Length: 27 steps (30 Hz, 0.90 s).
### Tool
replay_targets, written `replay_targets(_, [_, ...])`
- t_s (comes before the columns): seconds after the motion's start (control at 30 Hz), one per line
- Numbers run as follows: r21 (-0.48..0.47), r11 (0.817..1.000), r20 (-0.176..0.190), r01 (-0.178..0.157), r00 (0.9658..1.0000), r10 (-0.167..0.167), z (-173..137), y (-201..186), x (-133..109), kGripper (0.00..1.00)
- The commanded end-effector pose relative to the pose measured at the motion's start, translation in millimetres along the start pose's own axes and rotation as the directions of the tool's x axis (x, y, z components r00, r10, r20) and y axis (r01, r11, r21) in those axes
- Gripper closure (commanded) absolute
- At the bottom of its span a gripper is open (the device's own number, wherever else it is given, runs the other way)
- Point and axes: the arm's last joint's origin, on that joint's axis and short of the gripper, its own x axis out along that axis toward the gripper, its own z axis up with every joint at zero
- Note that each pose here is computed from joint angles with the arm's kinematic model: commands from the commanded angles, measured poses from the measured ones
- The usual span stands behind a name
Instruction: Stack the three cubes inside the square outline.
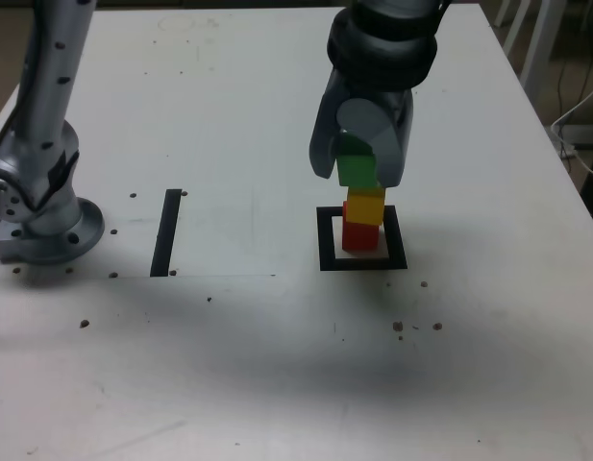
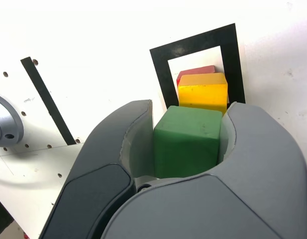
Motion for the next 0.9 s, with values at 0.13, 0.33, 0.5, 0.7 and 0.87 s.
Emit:
replay_targets(0.13, [0.003, 1.000, -0.039, 0.003, 0.9992, -0.003, 7, 2, 9, 0.70])
replay_targets(0.33, [0.000, 1.000, -0.043, -0.002, 0.9991, 0.002, 10, 4, 13, 0.69])
replay_targets(0.5, [-0.006, 1.000, -0.051, -0.011, 0.9987, 0.011, 11, 6, 17, 0.69])
replay_targets(0.7, [-0.006, 1.000, -0.047, -0.009, 0.9989, 0.009, 13, 7, 19, 0.53])
replay_targets(0.87, [0.002, 1.000, -0.036, -0.004, 0.9993, 0.004, 15, 7, 20, 0.16])
